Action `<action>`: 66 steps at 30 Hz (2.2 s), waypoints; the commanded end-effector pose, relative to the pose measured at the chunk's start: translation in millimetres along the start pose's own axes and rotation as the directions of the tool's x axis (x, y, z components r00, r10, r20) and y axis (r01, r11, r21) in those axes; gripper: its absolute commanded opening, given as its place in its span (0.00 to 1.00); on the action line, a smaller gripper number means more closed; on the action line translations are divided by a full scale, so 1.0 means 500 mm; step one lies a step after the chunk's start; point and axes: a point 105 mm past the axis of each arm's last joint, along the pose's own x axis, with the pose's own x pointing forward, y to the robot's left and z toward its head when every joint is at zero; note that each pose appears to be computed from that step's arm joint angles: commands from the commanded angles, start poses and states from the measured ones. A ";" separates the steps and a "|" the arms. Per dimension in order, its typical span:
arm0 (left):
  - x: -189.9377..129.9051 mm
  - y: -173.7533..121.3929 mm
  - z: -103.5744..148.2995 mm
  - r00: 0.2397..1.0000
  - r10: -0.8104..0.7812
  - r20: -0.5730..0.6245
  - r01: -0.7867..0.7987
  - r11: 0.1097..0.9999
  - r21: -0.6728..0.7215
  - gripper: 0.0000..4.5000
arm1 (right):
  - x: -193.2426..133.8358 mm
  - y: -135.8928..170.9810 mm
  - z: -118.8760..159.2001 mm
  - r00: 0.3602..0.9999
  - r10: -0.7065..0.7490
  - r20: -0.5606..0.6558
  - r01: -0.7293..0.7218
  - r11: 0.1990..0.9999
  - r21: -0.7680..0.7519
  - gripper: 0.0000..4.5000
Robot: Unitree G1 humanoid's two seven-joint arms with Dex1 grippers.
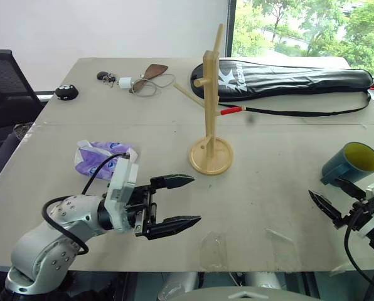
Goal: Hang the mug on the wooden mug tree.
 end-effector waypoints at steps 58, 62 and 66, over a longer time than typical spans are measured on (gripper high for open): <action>-0.087 -0.022 0.063 0.900 0.296 0.321 -0.341 0.935 0.097 1.00 | 0.201 0.270 0.318 0.808 0.588 -0.034 -0.562 0.753 -0.342 0.01; -0.091 -0.028 0.066 0.887 0.310 0.342 -0.364 0.926 0.104 1.00 | 0.221 0.284 0.328 0.802 0.597 -0.021 -0.565 0.745 -0.354 0.01; -0.091 -0.033 0.069 0.884 0.318 0.343 -0.373 0.922 0.106 1.00 | 0.235 0.293 0.334 0.795 0.606 -0.018 -0.571 0.739 -0.358 0.01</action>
